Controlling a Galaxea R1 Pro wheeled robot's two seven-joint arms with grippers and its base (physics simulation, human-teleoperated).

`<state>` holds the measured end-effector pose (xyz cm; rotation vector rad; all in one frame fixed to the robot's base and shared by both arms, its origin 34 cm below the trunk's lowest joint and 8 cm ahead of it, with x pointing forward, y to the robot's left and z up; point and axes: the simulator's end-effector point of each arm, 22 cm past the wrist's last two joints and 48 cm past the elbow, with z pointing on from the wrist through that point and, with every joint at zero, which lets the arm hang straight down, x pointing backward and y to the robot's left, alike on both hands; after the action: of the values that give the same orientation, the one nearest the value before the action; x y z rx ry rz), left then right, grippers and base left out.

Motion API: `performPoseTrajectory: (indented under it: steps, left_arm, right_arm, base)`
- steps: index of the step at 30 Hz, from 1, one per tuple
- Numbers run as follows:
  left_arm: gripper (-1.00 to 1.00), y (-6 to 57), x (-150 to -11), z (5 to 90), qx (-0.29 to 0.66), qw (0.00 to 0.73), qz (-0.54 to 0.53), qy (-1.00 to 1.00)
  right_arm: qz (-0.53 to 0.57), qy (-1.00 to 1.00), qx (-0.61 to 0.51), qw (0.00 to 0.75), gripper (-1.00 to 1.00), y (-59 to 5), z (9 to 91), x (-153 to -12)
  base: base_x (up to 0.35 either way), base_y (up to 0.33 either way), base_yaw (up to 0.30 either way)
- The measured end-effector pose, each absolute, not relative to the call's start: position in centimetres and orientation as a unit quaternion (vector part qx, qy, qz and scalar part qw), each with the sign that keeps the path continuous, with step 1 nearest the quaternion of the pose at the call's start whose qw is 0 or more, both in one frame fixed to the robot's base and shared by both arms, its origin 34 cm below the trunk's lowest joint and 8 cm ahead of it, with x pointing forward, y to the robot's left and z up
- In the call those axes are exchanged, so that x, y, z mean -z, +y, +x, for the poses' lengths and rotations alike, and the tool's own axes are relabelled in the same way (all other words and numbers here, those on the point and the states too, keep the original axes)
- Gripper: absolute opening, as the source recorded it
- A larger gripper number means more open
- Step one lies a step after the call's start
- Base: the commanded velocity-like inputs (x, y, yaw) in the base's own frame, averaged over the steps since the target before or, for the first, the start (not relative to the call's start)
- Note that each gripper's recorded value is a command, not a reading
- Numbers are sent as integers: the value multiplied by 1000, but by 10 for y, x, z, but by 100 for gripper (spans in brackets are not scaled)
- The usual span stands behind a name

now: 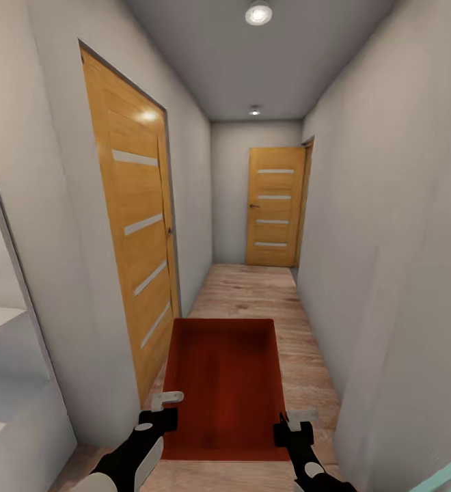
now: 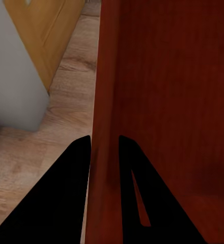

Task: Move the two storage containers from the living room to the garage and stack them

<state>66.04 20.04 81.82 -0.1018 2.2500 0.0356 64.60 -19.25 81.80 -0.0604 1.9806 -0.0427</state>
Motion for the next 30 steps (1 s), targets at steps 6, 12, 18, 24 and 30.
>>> performPoseTrajectory:
  steps: [6, 12, 18, 24, 30]
  left_arm:
    - [-100, 200, -818, 660, -14, 430, -41, 902]
    - [-100, 200, -818, 660, -14, 430, -41, 902]
    - [-100, 200, -818, 660, -14, 430, -41, 902]
    - [-100, 201, -818, 660, -14, 429, -41, 902]
    - [-100, 201, -818, 660, -14, 429, -41, 902]
  right_arm:
    - [-25, 836, 18, 548, -100, -193, 646, -818]
    - [-26, 836, 18, 548, -100, -193, 646, -818]
    - [-25, 836, 18, 548, -100, -192, 646, -818]
    - [-26, 836, 18, 547, -100, -192, 646, -818]
    - [-26, 836, 18, 547, -100, -192, 646, -818]
  base:
    - [321, 2, -131]
    - [321, 0, -183]
    - [321, 0, -20]
    - [321, 0, -1]
    - [321, 0, 0]
